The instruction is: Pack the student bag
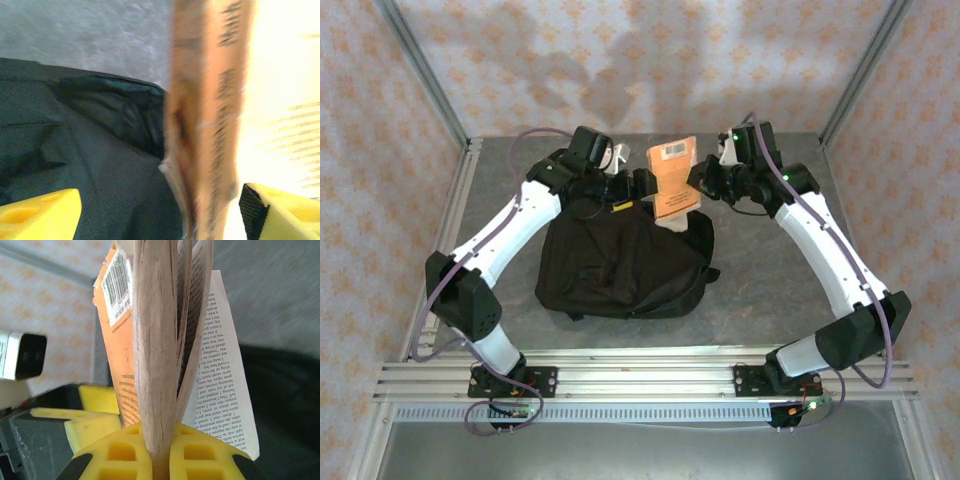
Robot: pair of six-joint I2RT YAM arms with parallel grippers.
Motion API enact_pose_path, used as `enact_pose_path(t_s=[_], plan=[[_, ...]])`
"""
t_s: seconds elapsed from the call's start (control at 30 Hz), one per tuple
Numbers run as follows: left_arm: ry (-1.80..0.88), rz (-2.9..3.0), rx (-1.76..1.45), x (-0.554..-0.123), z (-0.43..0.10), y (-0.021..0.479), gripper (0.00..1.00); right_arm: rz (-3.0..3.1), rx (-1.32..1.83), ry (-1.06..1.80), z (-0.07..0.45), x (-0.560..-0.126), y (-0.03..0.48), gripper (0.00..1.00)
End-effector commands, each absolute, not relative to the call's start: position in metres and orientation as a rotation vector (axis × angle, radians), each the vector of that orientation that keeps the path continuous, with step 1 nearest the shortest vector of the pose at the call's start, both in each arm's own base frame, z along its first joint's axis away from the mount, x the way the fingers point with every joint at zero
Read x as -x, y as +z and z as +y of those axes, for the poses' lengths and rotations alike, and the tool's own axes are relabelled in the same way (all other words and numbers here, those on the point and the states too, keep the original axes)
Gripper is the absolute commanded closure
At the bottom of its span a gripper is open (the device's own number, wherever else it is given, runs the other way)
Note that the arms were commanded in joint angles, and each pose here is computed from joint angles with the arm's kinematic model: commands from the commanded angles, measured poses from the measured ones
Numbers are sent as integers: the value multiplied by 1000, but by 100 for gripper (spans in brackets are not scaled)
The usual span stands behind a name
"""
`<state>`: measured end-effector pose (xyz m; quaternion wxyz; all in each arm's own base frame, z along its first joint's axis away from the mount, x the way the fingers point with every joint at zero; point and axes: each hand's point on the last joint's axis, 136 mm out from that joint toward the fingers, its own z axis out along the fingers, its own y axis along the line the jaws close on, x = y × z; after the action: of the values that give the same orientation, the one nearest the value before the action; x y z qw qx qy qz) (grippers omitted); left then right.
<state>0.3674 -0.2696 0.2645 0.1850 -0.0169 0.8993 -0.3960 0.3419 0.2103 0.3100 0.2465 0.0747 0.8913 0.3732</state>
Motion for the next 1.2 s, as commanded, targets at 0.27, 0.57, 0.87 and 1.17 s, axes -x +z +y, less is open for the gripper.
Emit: enact_pose_path(t_s=[0.27, 0.57, 0.87, 1.17], plan=[[-1452, 2302, -119, -336, -285, 325, 20, 2220, -60, 1519, 238, -286, 362, 100], [-1660, 2173, -34, -333, -293, 342, 34, 2122, -103, 1645, 238, -275, 368, 100], [-1776, 2051, -16, -329, -294, 367, 90, 2202, -139, 1484, 224, -273, 344, 71], [-1740, 2030, 64, -333, -288, 371, 100, 2239, -247, 1300, 202, -275, 328, 15]])
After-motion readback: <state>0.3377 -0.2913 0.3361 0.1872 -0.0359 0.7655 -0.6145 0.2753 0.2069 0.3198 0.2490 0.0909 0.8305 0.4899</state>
